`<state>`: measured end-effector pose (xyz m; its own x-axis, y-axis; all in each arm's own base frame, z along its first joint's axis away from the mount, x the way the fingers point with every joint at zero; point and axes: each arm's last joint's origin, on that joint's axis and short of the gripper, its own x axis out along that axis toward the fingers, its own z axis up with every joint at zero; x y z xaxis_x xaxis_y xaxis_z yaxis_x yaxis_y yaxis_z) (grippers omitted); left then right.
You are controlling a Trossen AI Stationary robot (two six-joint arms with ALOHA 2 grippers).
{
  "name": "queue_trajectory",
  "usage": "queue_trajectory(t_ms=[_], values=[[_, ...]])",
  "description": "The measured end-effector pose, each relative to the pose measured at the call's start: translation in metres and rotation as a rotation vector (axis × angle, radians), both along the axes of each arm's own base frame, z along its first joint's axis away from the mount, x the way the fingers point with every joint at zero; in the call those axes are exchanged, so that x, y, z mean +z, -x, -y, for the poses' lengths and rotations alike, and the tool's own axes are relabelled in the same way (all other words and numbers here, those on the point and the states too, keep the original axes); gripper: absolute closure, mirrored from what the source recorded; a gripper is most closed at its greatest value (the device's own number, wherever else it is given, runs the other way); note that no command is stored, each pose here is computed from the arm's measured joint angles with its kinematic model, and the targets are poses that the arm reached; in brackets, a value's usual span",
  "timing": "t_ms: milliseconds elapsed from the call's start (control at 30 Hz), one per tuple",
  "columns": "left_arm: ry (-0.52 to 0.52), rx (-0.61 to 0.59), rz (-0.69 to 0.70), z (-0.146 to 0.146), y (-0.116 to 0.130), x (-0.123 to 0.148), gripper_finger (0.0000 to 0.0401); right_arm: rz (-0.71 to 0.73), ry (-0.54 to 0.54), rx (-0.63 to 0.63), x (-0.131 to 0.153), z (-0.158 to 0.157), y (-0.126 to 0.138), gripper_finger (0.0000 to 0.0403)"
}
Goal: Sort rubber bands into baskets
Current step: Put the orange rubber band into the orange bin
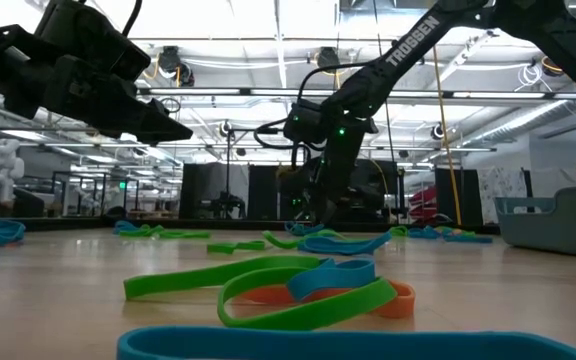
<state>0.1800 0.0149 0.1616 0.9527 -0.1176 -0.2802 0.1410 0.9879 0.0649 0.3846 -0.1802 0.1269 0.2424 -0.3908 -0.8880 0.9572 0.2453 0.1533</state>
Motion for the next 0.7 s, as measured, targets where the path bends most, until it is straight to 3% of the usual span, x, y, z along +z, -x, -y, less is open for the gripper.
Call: queue_trajectory(t_ms=[100, 333, 533, 700], values=[[0.0, 0.0, 0.0, 0.0, 0.0, 0.0, 0.0201, 0.002, 0.015, 0.031, 0.0, -0.002, -0.002, 0.0397], [0.0, 0.0, 0.0, 0.0, 0.0, 0.0, 0.0201, -0.003, 0.028, 0.088, 0.013, -0.006, 0.0, 0.0401], [0.002, -0.006, 0.0, 0.001, 0.0, 0.0, 0.0201, 0.055, 0.146, 0.137, 0.062, -0.02, 0.002, 0.0402], [0.003, -0.025, 0.0, 0.004, 0.0, 0.0, 0.0201, 0.086, 0.181, 0.17, 0.106, -0.043, 0.014, 0.0402]])
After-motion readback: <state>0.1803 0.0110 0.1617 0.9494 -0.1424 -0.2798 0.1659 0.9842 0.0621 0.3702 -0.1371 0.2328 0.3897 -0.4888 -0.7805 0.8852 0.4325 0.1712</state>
